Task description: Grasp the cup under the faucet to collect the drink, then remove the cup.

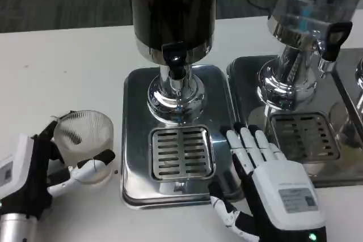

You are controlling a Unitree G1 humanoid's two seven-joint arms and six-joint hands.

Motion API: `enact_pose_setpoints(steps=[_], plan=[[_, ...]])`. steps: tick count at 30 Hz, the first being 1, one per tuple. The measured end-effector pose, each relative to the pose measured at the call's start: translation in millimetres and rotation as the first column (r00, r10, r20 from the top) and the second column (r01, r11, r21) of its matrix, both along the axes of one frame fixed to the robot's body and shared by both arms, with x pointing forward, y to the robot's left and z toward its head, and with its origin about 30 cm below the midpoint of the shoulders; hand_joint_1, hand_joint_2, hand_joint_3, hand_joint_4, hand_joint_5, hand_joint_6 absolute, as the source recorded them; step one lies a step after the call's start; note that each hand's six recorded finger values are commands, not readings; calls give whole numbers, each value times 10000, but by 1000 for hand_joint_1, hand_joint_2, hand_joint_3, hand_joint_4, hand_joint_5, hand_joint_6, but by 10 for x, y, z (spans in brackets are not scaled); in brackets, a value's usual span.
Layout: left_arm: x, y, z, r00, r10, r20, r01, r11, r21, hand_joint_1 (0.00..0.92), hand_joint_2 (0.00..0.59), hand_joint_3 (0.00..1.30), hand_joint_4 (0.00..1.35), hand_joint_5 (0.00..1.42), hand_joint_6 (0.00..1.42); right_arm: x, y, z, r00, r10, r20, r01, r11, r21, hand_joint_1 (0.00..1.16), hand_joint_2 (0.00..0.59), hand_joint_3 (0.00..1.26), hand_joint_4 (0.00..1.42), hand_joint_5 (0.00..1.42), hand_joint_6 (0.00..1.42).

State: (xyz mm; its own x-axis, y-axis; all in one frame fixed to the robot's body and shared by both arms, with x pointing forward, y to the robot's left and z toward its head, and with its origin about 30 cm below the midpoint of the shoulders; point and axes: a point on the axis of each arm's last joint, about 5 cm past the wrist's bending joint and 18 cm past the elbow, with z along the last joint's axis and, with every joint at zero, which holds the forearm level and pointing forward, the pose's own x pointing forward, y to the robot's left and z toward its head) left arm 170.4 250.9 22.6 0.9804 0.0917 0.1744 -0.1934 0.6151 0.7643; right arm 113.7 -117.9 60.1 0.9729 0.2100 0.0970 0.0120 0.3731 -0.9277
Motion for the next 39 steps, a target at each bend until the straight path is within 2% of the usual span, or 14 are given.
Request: enact_pose_setpoints(steps=[20,23,28,33,39], plan=[[-4,-32,8,9964,-30,846,35,10000,-54,393,90,383,662,858,801,-5,-30,-4,10000,79,-23,-79,9999,-143,329,427,45,0,0,127],[33,-82,64,9877,-281,1540,312,9994,-179,398,97,385,662,871,822,1,-33,-2,10000,84,-5,-84,9999,-143,329,427,31,0,0,129],[57,-181,98,9781,-716,1954,787,9965,-286,398,97,385,662,875,825,14,-43,3,10000,28,22,-28,9999,-107,310,419,15,0,0,131],[69,-309,74,9713,-1447,1885,1505,9885,-165,390,101,385,671,876,829,23,-45,7,9999,-14,116,15,10000,-93,304,419,15,0,0,131],[171,-445,72,9568,-2294,1784,2316,9728,89,383,102,385,671,876,842,20,-50,6,9997,-162,174,163,9999,-43,269,417,15,0,0,129]])
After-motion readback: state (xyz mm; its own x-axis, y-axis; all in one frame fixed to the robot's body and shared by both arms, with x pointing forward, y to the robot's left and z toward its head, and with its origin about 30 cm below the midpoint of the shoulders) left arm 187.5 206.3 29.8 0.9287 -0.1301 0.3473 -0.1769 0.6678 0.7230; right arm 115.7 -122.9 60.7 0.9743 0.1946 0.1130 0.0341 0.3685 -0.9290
